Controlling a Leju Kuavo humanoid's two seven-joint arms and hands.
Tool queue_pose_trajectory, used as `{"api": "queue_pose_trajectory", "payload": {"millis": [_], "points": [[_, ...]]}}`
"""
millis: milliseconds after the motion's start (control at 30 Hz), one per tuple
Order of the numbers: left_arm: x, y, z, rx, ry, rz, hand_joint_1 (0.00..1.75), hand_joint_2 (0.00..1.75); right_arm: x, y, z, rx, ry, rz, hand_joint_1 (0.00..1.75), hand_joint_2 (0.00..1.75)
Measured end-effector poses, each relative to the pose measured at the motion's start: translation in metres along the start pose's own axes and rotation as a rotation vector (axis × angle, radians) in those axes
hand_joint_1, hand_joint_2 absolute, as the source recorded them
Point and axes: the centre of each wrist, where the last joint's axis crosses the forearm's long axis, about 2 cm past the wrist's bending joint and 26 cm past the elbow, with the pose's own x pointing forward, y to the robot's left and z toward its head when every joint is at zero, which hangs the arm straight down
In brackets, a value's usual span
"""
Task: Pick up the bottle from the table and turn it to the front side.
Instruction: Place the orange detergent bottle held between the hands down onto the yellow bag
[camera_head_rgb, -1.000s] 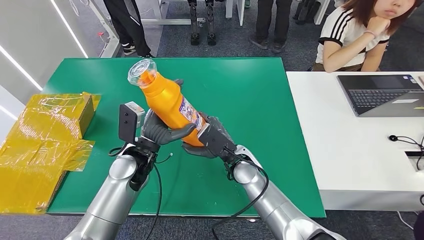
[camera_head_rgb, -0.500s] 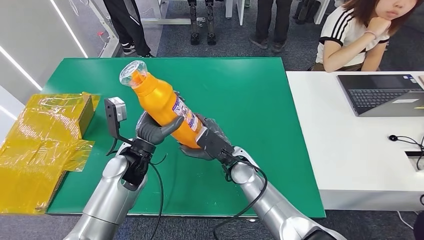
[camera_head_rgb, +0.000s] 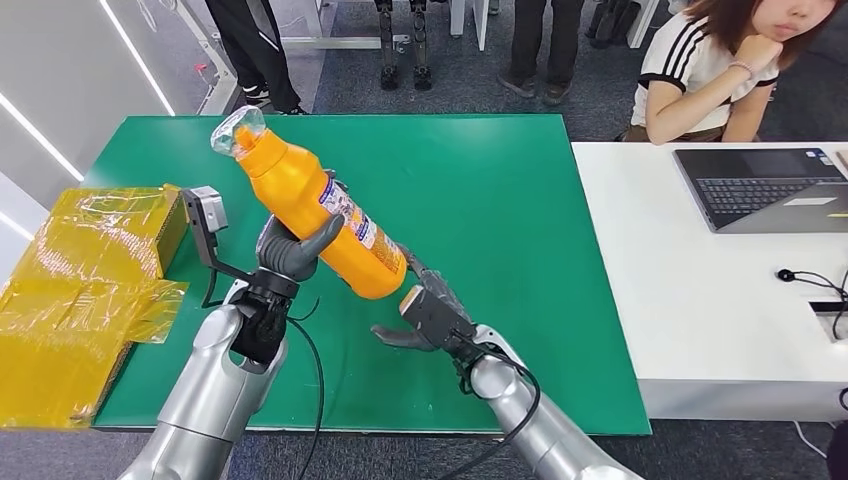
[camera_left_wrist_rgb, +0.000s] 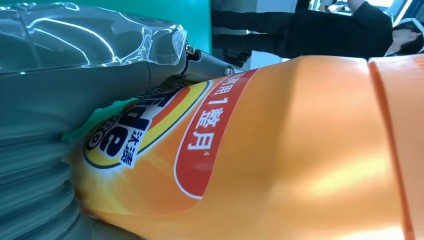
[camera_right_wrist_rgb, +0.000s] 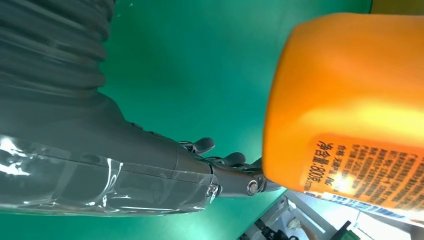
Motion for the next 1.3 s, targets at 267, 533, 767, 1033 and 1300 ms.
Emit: {"api": "queue_pose_trajectory", "payload": {"millis": [267, 533, 767, 1033, 1300], "points": [[0.006, 0.014, -0.003, 0.026, -0.068, -0.403, 1.75, 1.75, -0.002, 0.007, 0.021, -0.031, -0.016, -0.008, 0.00, 1.75], [0.033, 0.052, -0.018, -0.064, -0.302, -1.357, 1.75, 1.75, 0.006, -0.001, 0.079, -0.179, -0.119, -0.017, 0.00, 1.75], [0.050, 0.078, -0.022, -0.121, -0.373, -1.715, 1.75, 1.75, 0.023, -0.019, 0.110, -0.295, -0.229, -0.010, 0.00, 1.75], [0.062, 0.104, -0.020, -0.171, -0.355, -1.954, 1.75, 1.75, 0.040, -0.024, 0.132, -0.377, -0.308, -0.072, 0.00, 1.75], [0.067, 0.135, -0.004, -0.244, -0.211, -2.338, 1.75, 1.75, 0.051, -0.024, 0.152, -0.422, -0.341, -0.059, 0.00, 1.75]]}}
